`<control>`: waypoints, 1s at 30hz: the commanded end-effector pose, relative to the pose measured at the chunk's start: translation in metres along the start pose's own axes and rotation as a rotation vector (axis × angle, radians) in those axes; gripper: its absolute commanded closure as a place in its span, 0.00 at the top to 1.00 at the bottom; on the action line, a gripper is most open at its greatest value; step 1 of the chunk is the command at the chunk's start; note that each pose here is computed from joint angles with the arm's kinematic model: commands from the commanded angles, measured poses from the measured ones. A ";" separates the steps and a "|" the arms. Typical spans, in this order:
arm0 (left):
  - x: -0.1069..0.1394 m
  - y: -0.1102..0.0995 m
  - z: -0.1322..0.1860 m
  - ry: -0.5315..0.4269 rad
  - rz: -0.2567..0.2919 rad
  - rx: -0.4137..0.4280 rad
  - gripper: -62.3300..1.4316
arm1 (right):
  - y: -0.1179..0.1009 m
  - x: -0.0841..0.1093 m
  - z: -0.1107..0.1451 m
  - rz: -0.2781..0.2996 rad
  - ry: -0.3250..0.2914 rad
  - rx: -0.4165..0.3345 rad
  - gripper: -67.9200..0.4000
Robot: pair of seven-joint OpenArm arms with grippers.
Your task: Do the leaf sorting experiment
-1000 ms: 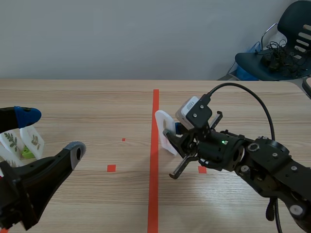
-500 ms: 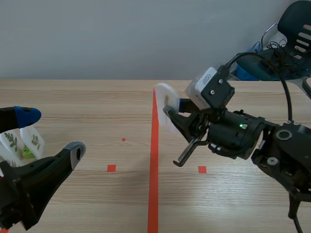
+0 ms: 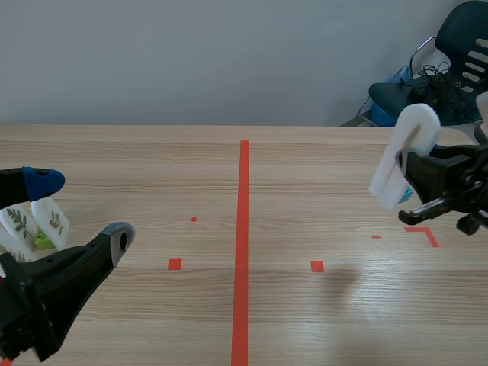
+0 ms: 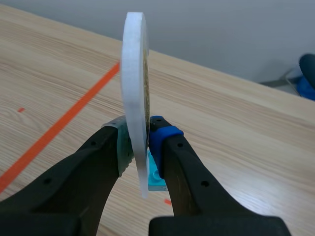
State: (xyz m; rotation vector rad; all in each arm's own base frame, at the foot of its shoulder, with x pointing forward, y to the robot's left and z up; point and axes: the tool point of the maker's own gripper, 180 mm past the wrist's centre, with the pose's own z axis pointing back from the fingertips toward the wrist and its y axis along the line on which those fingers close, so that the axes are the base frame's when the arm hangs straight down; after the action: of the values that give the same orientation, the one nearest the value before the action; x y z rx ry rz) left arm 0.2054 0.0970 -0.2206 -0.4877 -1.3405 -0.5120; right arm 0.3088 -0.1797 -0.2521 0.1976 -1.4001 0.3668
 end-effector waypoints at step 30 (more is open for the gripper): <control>0.008 -0.003 -0.002 -0.028 0.003 -0.008 1.00 | -0.147 -0.085 0.049 -0.174 0.084 -0.472 0.04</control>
State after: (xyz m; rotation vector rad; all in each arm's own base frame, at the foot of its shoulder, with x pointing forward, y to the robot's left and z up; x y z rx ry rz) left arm 0.2054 0.0970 -0.2206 -0.4877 -1.3405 -0.5120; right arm 0.3016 -0.3407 -0.3291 -0.0700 -1.2933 -0.1204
